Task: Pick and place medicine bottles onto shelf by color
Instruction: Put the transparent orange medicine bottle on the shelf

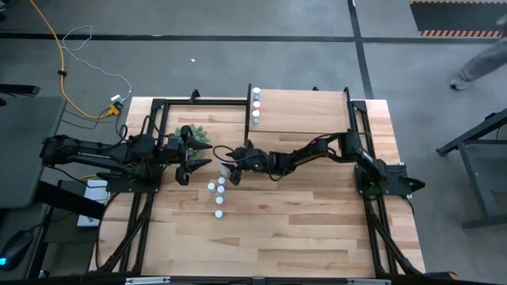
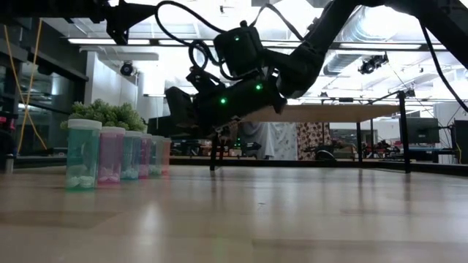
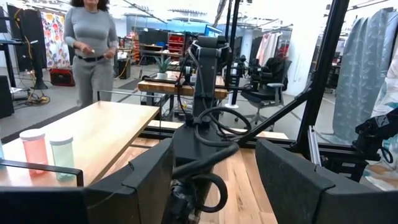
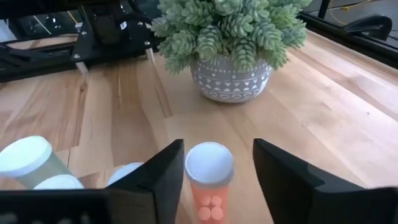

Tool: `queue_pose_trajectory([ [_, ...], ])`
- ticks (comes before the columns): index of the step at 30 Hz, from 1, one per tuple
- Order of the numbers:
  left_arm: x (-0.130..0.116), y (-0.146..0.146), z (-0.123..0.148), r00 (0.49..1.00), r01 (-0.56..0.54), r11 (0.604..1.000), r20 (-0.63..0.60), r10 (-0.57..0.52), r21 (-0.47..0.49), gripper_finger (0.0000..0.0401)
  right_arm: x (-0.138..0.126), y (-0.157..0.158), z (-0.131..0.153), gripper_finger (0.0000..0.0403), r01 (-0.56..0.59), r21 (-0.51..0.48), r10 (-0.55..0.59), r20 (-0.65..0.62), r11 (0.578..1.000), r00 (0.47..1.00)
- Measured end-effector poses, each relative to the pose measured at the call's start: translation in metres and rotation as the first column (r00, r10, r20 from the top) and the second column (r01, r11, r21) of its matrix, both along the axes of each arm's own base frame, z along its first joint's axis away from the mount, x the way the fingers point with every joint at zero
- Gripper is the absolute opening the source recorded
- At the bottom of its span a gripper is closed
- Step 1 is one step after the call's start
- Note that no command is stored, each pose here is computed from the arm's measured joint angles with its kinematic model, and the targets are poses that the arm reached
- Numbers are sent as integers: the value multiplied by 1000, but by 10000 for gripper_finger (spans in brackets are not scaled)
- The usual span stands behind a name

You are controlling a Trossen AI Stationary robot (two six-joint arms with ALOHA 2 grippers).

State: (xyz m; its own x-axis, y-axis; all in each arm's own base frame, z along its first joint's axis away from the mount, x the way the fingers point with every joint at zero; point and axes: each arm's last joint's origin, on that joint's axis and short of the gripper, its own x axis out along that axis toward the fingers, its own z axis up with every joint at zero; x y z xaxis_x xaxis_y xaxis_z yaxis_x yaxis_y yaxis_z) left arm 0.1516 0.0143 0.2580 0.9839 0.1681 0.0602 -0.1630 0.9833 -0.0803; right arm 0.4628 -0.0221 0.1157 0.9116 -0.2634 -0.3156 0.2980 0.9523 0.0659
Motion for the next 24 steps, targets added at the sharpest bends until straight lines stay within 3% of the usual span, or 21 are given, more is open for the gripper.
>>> queue_pose_trajectory([
  [11, 0, 0, 0, 1000, 0, 1000, 0, 0, 0, 216, 0, 0, -1, 145, -28, 11, 28, -6, 1000, 1000],
  [24, 0, 0, 0, 1000, 0, 1000, 0, 0, 0, 216, -1, -2, -2, 183, -42, -1, 42, -22, 999, 999],
])
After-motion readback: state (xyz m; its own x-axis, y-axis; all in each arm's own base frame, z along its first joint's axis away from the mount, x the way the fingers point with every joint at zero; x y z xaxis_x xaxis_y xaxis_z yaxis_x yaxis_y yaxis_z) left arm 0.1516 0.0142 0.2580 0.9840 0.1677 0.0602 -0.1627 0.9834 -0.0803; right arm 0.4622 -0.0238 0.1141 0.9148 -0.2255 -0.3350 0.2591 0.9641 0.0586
